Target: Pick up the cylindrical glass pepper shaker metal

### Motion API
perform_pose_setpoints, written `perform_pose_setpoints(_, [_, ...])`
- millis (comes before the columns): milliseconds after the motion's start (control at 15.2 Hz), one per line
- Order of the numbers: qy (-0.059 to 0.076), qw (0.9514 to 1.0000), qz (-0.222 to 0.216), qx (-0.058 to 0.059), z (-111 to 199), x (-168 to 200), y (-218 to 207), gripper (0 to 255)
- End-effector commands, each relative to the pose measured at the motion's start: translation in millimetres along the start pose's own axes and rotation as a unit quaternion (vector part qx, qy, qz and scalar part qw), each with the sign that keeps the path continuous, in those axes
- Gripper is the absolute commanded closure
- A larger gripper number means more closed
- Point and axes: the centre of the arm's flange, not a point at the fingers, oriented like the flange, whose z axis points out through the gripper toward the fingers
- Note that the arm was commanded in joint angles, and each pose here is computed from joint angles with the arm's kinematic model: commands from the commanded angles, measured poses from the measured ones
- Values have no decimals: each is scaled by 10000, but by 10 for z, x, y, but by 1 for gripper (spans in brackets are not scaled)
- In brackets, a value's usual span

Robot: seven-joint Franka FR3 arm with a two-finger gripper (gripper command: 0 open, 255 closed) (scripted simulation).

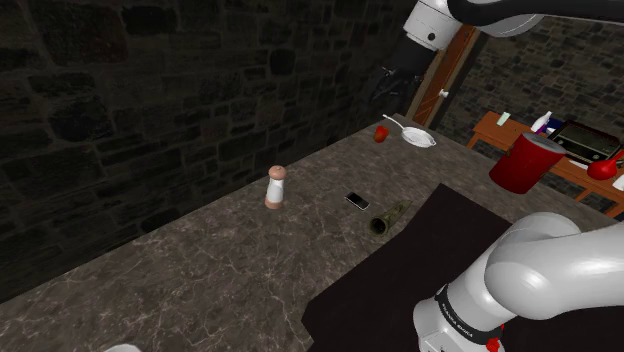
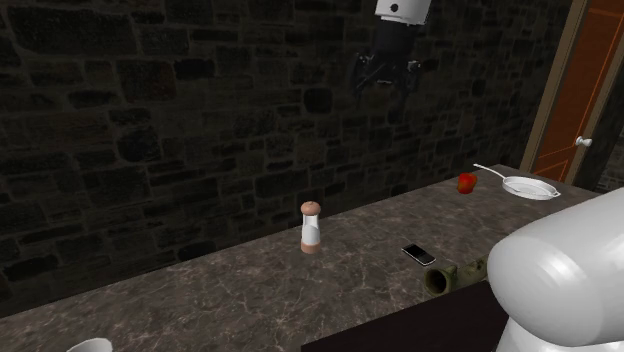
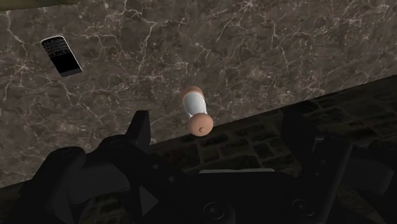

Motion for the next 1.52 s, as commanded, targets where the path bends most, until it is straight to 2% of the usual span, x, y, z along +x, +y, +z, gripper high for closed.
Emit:
perform_pose_setpoints(0, [-23, 10000, 27, 16, 222, 160, -14, 0])
perform_pose_setpoints(1452, [-370, 9987, 314, 175, 2756, 1682, -123, 0])
